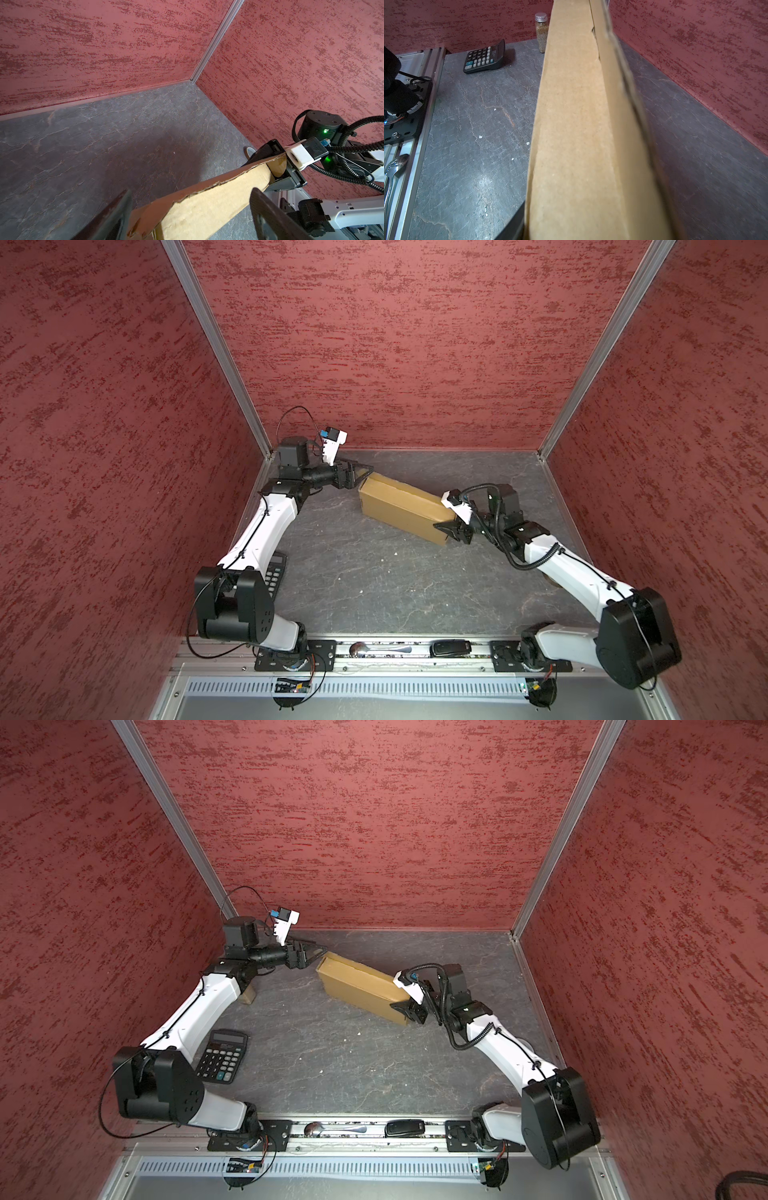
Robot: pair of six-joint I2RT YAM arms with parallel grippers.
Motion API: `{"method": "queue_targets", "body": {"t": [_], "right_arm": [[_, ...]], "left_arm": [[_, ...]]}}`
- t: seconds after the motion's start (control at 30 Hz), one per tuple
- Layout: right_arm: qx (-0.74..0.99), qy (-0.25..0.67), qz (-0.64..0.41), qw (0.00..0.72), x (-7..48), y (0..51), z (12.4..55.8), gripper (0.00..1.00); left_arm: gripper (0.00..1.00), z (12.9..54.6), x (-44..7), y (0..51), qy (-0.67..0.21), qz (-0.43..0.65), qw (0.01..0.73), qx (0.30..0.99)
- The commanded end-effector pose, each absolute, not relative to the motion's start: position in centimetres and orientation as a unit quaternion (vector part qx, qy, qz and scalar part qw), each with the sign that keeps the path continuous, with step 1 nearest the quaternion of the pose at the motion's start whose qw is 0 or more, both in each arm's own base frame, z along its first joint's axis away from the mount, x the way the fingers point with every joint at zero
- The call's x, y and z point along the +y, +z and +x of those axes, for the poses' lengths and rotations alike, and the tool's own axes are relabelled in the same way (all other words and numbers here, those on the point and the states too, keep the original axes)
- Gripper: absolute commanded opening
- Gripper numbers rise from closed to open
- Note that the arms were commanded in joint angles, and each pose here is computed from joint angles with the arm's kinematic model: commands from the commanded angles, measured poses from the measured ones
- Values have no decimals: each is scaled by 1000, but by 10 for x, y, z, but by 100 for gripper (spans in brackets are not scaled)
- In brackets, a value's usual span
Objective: Fold the paper box
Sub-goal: 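Move the left gripper back toward the box end farthest from the right gripper, then grip the box end with the left gripper, pressing it toward the right gripper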
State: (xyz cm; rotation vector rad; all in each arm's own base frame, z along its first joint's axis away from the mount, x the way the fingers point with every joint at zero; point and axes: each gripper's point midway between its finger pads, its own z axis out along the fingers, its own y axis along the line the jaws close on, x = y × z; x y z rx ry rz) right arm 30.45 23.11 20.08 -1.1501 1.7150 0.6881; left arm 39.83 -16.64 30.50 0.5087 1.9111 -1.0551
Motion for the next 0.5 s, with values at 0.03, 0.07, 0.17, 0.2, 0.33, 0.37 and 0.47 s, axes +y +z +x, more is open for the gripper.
{"method": "queue_targets", "body": {"t": [0.03,0.07,0.17,0.2,0.33,0.37,0.47], "right_arm": [[683,284,-474,478,234,214,300,32],[683,283,-474,478,234,214,301,32],[683,282,-474,478,234,213,301,32],[684,283,-473,477,234,213,302,32],[685,284,-473,475,234,211,302,31],[685,284,-473,475,234,211,302,31],[686,286,-472,473,235,209,304,31]], "left_arm": [[89,400,-171,300,-422,212,432,769],[89,400,-172,299,-423,210,430,769],[89,400,-173,296,-427,208,426,770],[89,400,-174,296,-428,208,425,770],[88,398,-175,293,-433,205,419,771],[88,398,-175,292,-434,203,417,772],[88,395,-175,290,-437,200,412,774]]}}
